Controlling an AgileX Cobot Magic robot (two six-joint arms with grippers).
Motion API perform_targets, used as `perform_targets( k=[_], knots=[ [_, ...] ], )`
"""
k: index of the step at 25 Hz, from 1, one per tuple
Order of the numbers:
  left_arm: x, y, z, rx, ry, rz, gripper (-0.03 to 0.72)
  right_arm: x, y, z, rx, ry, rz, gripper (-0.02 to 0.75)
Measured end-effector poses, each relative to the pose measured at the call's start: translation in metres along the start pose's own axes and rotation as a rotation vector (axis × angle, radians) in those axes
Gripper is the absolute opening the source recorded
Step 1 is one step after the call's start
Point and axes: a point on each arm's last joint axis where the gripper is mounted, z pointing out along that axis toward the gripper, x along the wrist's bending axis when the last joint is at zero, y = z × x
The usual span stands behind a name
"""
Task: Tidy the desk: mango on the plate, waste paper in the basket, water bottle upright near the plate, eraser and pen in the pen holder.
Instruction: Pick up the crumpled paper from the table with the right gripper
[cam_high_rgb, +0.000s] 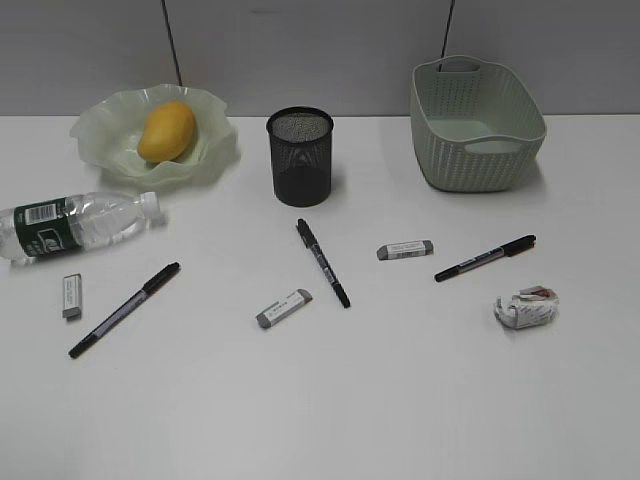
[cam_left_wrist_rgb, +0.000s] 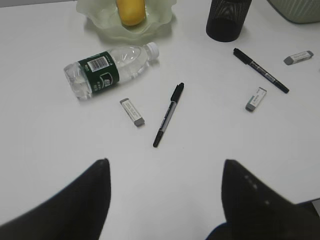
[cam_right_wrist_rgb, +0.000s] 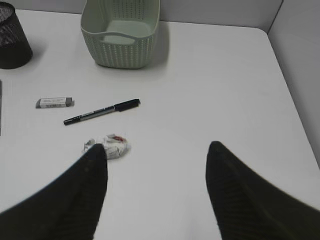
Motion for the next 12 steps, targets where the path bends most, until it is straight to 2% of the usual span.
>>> perform_targets(
  k=[4,9,12],
  knots=[
    [0.0,0.0,0.0,0.0,0.0,0.0,0.521,0.001,0.012,0.044,0.072,0.024,0.035,0.496],
    [0.0,0.0,0.0,0.0,0.0,0.0,0.519,0.008,0.0,0.101,0.316,0.079,0.165,0.496],
    [0.0,0.0,0.0,0.0,0.0,0.0,0.52,0.011,-0.007,0.125,0.403,0.092,0.242,0.496]
  ],
)
